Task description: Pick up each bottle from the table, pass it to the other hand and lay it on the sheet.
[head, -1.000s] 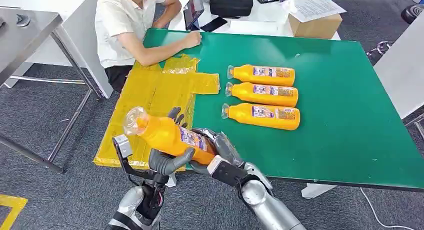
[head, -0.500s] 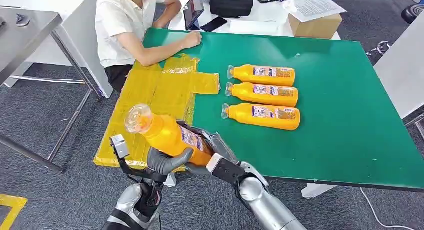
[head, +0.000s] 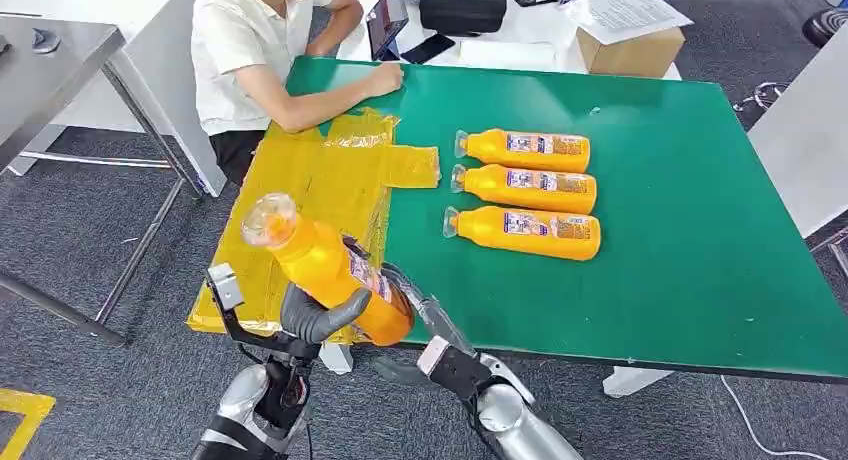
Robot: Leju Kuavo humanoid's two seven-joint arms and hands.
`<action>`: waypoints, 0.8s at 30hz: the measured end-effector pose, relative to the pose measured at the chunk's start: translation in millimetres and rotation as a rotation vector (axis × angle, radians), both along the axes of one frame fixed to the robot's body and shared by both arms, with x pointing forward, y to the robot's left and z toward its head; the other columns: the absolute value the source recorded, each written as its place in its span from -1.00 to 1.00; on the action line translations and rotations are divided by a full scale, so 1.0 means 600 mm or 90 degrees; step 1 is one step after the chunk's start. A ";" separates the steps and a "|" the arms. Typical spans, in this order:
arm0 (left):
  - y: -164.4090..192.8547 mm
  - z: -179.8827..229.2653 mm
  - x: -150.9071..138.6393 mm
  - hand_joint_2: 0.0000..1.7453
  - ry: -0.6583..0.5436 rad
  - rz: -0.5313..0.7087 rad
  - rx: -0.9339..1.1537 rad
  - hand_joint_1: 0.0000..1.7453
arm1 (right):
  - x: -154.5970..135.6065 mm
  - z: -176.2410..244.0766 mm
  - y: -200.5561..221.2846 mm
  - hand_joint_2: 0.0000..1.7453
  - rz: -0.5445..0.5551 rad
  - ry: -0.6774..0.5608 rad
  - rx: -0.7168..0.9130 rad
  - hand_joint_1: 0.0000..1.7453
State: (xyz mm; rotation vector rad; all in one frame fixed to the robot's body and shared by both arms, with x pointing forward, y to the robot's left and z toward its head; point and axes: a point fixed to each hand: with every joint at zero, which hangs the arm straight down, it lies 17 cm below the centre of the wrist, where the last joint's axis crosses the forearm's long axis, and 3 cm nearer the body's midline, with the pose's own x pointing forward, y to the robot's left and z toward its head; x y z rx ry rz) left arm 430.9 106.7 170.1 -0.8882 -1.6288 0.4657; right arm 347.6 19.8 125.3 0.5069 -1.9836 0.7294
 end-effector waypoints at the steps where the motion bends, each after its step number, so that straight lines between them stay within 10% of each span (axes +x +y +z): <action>1: 0.006 -0.001 0.002 1.00 -0.001 0.015 0.017 1.00 | 0.002 -0.001 -0.004 1.00 -0.021 -0.019 -0.013 -1.00; 16: 0.248 -0.033 0.089 1.00 0.002 0.502 0.639 1.00 | -0.017 0.133 -0.129 1.00 -0.400 -0.346 -0.047 -1.00; 24: 0.201 -0.119 0.145 1.00 -0.070 0.358 1.044 1.00 | -0.010 0.136 -0.138 1.00 -0.407 -0.309 -0.011 -1.00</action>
